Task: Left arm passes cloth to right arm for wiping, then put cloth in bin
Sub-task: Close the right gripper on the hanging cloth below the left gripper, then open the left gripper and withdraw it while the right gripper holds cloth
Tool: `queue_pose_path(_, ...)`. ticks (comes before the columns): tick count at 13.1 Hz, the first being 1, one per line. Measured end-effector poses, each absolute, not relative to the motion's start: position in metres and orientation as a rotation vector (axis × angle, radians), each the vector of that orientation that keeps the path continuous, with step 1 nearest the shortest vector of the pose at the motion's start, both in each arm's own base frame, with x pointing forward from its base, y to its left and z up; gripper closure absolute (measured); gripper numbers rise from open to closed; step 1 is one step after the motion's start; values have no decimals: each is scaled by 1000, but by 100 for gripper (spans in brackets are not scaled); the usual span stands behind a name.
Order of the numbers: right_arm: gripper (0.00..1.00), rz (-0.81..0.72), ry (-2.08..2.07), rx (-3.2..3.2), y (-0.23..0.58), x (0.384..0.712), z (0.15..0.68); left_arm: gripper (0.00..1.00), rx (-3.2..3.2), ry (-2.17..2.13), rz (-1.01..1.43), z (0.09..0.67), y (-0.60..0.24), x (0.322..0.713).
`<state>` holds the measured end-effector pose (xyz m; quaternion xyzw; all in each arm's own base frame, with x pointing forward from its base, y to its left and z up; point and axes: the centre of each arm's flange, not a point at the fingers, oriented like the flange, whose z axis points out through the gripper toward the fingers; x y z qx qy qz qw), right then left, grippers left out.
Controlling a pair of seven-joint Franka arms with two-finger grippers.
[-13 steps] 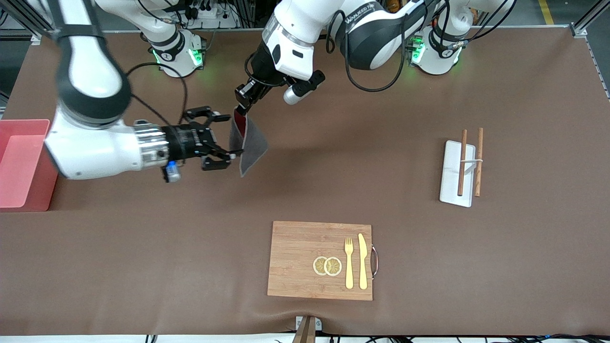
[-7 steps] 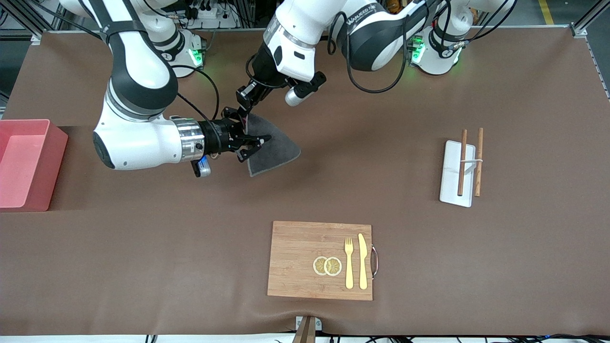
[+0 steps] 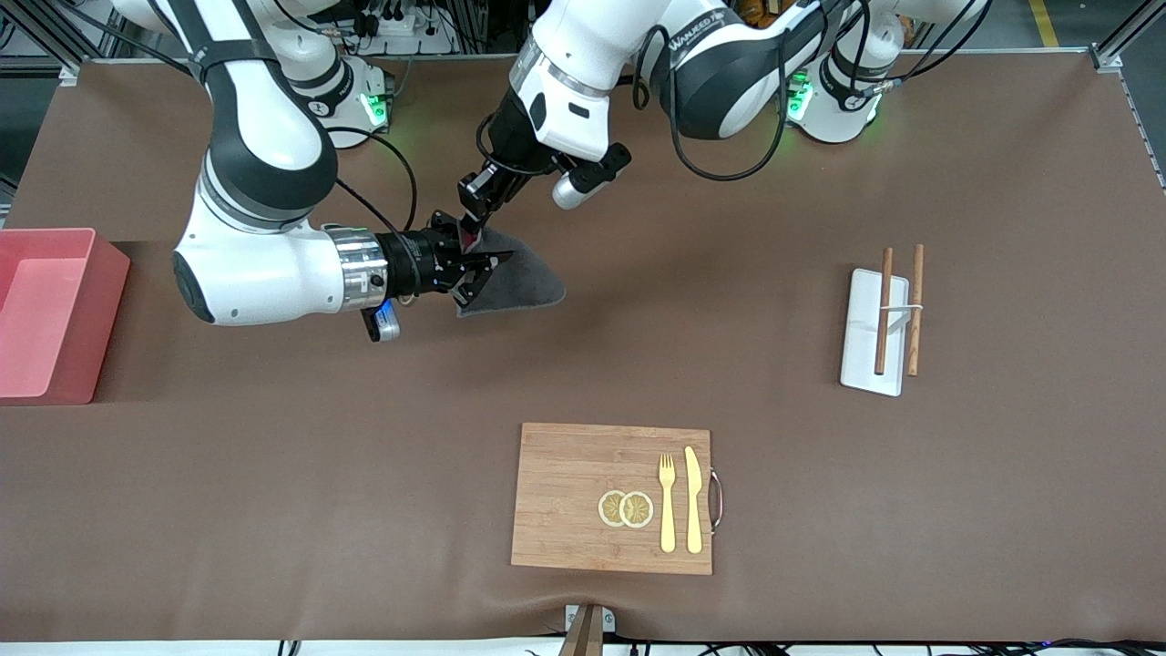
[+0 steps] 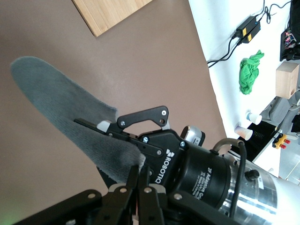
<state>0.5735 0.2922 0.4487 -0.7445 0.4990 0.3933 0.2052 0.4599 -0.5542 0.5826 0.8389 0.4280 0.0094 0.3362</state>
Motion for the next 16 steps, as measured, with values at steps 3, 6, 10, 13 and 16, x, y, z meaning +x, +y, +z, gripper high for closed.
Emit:
queue_pose_path(3,98,895,1186,-2326,276,577,438,85,2188,1122,77,582,-546,471)
queue_pose_path(6,98,725,1073,-2504,266,583,426,53,2190,1171,160,590,-518,495)
queue_pose_path(10,98,513,945,-2747,285,585,361,10,2108,1442,293,605,-383,590)
queue_pose_path(13,98,417,837,-2905,269,583,314,0,2147,1494,394,610,-295,632)
queue_pose_path(16,98,396,617,-2978,184,605,303,0,2275,1466,450,603,-235,652)
